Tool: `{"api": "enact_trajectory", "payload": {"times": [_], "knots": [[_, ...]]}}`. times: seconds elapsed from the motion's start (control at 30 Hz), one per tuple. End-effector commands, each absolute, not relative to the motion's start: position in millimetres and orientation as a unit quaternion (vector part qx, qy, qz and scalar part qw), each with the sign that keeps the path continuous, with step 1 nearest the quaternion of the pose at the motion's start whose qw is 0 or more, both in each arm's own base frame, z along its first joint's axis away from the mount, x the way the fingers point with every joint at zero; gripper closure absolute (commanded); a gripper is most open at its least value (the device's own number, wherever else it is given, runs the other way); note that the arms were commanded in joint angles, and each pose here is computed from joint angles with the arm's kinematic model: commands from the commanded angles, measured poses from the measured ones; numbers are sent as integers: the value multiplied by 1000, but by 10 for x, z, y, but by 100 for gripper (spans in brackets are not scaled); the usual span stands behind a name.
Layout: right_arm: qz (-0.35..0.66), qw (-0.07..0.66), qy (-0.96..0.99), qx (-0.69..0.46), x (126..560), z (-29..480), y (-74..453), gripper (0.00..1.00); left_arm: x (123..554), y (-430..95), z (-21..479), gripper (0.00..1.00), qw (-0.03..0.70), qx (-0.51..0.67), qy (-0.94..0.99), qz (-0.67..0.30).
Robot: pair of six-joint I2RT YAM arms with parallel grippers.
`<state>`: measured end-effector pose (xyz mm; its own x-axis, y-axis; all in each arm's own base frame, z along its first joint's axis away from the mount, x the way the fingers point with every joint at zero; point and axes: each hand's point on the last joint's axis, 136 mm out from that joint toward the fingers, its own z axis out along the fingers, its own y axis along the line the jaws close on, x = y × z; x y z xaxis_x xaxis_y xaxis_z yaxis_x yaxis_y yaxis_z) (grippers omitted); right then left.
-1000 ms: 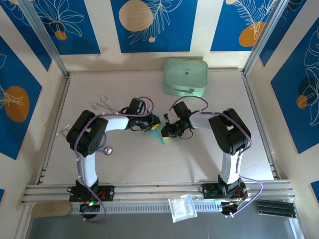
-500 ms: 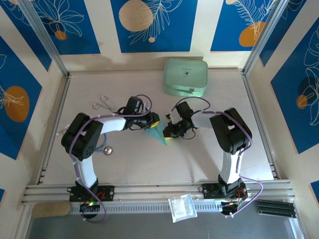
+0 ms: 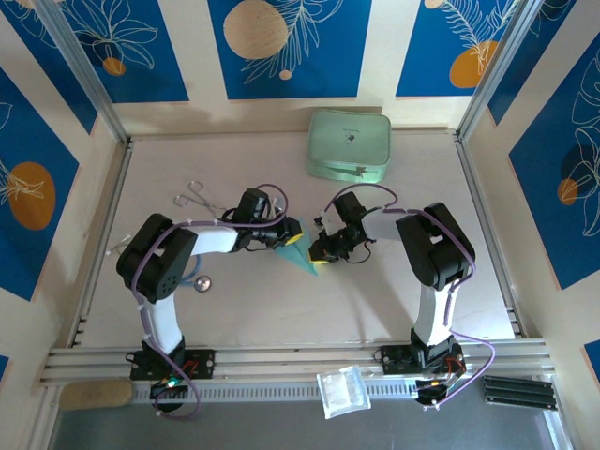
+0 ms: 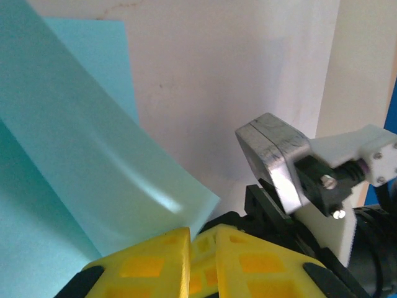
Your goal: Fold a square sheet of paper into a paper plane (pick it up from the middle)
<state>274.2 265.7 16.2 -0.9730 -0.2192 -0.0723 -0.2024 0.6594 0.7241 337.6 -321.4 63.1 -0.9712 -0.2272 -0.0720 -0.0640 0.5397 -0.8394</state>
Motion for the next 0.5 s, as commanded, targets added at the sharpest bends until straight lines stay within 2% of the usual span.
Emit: {"api": "enact_trajectory", "payload": {"times": [0.0,0.47], "knots": [[-390,32,-913,112,2643,165,2600,90,3397,-3280,594,82,79,-82,872,-476],[-388,37,-915,101,2637,127,2570,89,3416,-3201,379,84,66,-107,889,-441]]}}
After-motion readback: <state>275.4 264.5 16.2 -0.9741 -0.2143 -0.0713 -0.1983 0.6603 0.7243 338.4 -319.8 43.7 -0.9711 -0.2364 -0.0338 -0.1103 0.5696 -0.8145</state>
